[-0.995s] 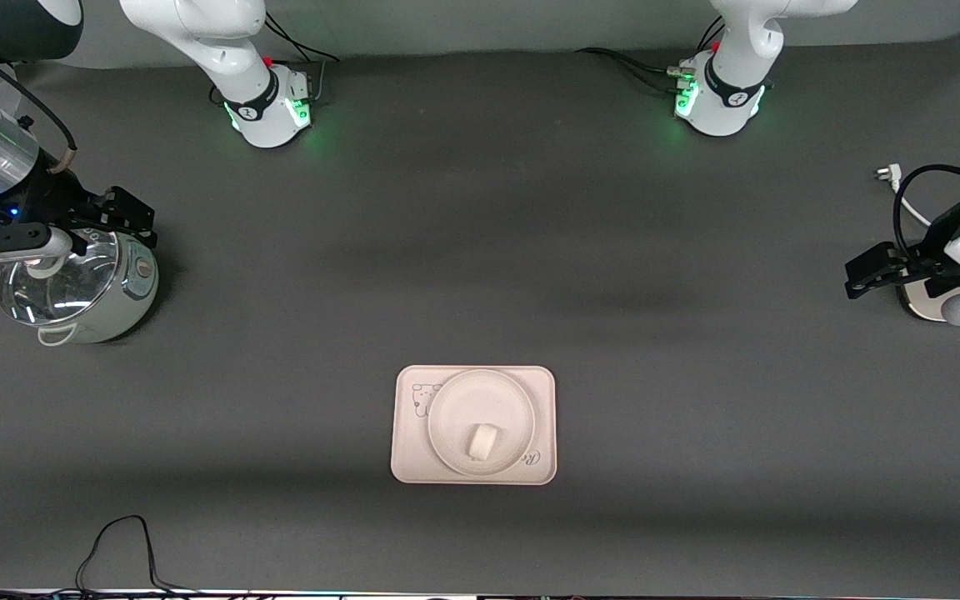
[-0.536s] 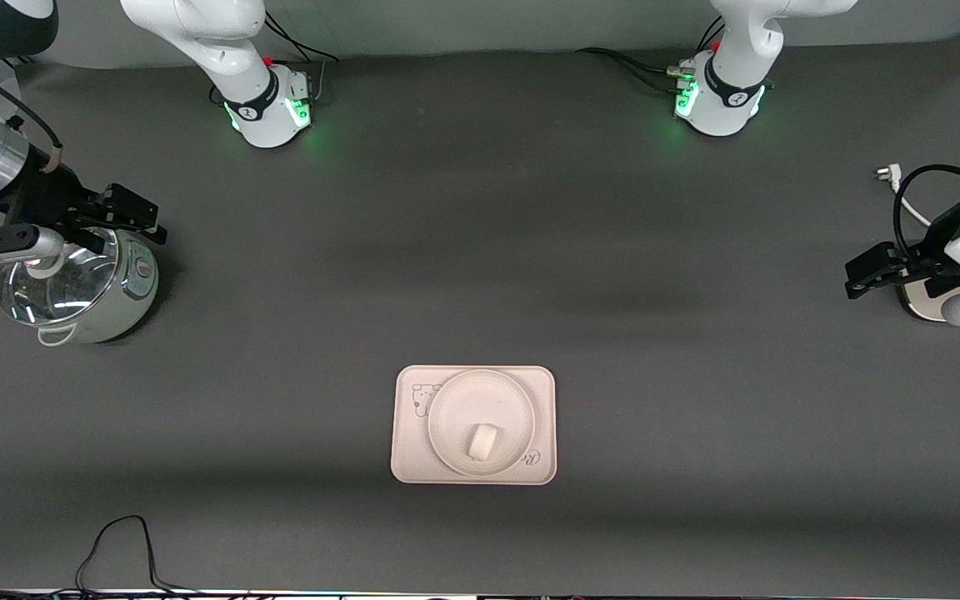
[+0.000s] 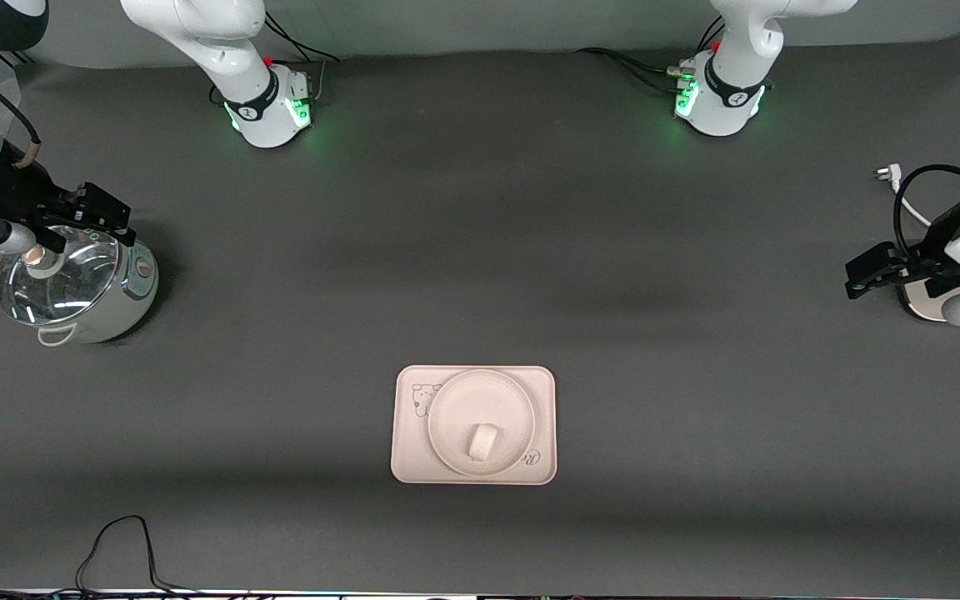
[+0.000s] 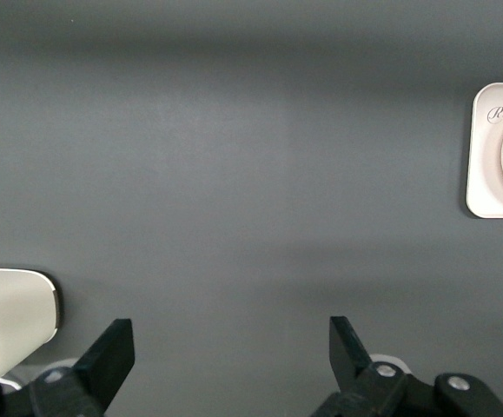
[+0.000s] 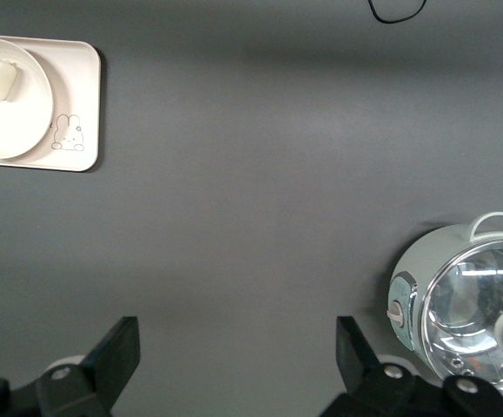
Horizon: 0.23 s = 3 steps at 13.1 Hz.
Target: Place bun in plate and plate on tray
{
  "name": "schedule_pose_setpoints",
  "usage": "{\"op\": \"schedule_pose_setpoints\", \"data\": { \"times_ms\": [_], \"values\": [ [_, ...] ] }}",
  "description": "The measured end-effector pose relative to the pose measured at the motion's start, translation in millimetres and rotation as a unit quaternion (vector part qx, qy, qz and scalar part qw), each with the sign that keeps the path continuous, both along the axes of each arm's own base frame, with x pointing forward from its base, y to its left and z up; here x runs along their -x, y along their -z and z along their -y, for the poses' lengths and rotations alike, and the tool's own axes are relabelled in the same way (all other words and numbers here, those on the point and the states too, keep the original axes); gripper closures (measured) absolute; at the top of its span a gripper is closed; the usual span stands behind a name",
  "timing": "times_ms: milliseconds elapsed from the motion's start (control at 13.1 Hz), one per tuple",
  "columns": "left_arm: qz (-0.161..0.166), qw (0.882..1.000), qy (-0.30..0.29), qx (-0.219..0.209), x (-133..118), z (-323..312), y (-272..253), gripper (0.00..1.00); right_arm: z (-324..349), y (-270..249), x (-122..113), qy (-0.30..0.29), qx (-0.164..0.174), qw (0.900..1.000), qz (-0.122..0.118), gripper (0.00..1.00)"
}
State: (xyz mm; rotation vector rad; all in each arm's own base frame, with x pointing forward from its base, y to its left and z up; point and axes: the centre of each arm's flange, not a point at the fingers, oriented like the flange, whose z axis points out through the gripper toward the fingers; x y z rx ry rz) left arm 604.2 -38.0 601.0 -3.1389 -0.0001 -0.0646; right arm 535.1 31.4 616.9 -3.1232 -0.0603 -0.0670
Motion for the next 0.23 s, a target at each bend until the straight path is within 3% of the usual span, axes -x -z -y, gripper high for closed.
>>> {"op": "schedule_pose_setpoints", "data": {
  "times_ms": [230],
  "values": [
    [0.0, 1.0, 0.0, 0.0, 0.0, 0.0, 0.0, 0.0, 7.3, -8.1, 1.0, 0.006, 0.0, 1.0, 0.0, 0.0]
  ]
}}
